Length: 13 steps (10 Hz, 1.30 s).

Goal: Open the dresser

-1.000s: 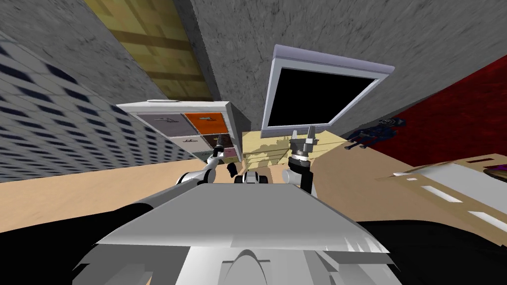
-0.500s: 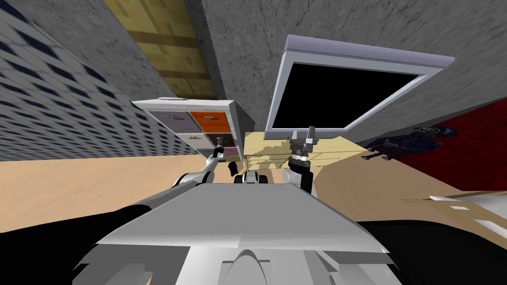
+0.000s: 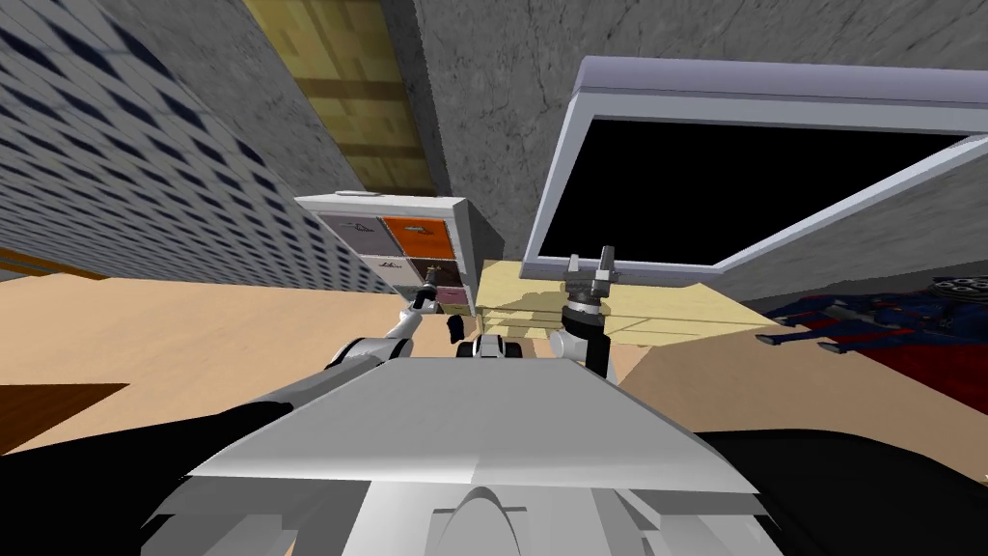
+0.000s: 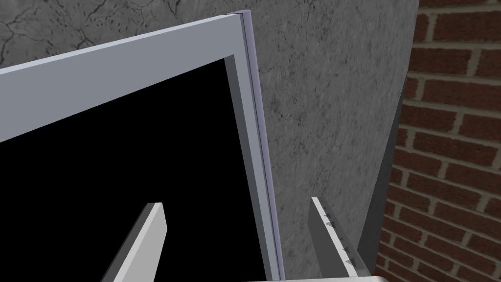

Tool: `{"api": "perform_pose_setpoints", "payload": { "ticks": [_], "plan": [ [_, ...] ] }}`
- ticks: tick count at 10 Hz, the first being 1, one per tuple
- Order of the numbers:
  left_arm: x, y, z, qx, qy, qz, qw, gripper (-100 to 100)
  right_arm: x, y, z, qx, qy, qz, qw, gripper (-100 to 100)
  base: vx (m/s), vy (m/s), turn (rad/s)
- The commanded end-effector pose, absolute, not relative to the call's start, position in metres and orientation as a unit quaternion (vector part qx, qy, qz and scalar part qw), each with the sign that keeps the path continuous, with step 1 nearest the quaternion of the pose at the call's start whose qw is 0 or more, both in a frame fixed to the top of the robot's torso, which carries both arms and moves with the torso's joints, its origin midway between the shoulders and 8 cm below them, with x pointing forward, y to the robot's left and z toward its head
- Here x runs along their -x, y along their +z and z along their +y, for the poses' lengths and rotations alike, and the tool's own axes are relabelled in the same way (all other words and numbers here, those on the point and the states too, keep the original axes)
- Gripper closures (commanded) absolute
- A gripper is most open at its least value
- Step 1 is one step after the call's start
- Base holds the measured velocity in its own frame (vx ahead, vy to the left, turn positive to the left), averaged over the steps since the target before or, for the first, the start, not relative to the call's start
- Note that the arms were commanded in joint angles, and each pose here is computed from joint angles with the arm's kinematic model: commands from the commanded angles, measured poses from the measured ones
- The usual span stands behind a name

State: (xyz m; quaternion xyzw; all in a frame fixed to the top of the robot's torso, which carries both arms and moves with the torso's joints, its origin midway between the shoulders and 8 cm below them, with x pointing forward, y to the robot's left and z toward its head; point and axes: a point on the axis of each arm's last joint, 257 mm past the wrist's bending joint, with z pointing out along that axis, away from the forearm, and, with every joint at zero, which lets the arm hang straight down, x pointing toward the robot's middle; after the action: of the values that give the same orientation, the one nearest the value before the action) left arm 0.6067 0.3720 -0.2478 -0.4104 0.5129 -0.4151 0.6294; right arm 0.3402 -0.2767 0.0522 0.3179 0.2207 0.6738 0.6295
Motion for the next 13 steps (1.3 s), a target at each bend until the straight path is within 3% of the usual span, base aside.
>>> {"api": "perform_pose_setpoints", "payload": {
  "ticks": [1, 4, 5, 13],
  "plan": [
    [-0.602, -0.251, 0.355, 0.395, -0.437, 0.526, 0.613, 100, -0.34, 0.052, -0.277, -0.318, 0.674, 0.221, 0.63, 0, 0.049, -0.101, 0.347],
    [-0.6, -0.253, 0.347, 0.389, -0.443, 0.533, 0.608, 100, -0.34, 0.052, -0.277, -0.318, 0.674, 0.221, 0.63, 0, 0.051, -0.073, 0.111],
    [-0.607, -0.25, 0.345, 0.391, -0.444, 0.538, 0.6, -100, -0.34, 0.052, -0.277, -0.318, 0.674, 0.221, 0.63, 0, -0.015, 0.025, -0.083],
    [-0.635, -0.248, 0.343, 0.413, -0.432, 0.566, 0.568, -100, -0.34, 0.052, -0.277, -0.318, 0.674, 0.221, 0.63, 0, -0.048, 0.066, -0.065]
  ]
}}
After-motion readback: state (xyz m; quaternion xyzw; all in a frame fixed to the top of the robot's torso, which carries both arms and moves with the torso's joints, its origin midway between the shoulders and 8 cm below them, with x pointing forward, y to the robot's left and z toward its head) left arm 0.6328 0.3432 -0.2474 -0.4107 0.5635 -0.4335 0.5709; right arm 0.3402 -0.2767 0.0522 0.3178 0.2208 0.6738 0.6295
